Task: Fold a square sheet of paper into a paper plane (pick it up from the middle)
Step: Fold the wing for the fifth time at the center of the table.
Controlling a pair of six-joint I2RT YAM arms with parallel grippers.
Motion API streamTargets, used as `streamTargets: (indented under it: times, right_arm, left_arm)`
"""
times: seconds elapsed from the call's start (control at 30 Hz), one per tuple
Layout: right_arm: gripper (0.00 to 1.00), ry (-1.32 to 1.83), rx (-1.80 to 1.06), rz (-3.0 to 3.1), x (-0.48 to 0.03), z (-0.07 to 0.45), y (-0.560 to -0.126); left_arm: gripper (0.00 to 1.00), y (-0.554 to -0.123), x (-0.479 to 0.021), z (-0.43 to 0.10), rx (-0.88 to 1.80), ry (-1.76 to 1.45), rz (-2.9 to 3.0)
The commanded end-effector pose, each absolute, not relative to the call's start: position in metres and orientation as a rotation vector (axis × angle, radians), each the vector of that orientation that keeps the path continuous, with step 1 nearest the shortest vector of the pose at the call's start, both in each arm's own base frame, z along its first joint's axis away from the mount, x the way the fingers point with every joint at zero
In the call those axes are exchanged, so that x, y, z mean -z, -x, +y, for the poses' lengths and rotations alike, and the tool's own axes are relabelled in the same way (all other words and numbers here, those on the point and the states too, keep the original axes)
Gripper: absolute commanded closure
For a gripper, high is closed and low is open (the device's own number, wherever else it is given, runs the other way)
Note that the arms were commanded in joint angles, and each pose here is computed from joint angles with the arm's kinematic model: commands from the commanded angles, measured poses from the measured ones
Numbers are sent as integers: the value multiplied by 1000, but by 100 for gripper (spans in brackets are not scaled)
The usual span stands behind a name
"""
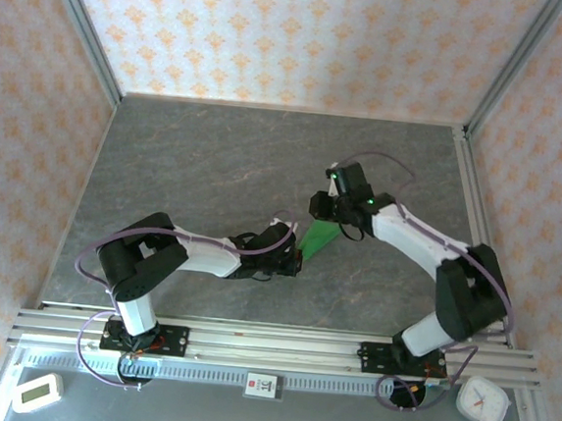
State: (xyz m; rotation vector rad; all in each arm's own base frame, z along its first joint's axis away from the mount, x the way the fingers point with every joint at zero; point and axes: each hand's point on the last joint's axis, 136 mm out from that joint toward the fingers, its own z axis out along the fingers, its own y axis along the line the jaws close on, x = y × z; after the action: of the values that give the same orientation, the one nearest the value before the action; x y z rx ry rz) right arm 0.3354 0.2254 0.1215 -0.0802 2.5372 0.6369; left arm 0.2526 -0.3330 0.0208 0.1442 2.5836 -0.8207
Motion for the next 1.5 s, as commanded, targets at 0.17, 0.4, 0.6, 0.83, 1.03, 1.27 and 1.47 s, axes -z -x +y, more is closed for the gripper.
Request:
streamTargets:
  times: [0.17, 0.4, 0.6, 0.83, 1.03, 1.27, 1.47]
  right_arm:
    - [69, -106, -773, 2505, -108, 207, -293]
    - [69, -153, -901, 2506, -92, 209, -263]
    - [71, -163, -963, 2504, -81, 217, -252]
    - [74, -155, -1014, 2495, -73, 226, -249]
    - [75, -141, -1054, 2456, -78, 235, -258]
    - [77, -113, -1077, 2471, -71, 246, -260]
    - [78, -107, -1075, 2473, -66, 249, -263]
  left_arm:
    - [100, -258, -21, -330, 729, -170, 2619]
    - [100, -262, -23, -327, 681, -193, 2622]
    - [100, -265, -20, -321, 727, -145, 2624]
    - [100, -266, -20, -315, 837, -73, 2611]
    - [100, -265, -17, -313, 862, -63, 2614]
    - [100, -264, -17, -314, 892, -57, 2611]
    - [100, -263, -17, -314, 910, -50, 2609]
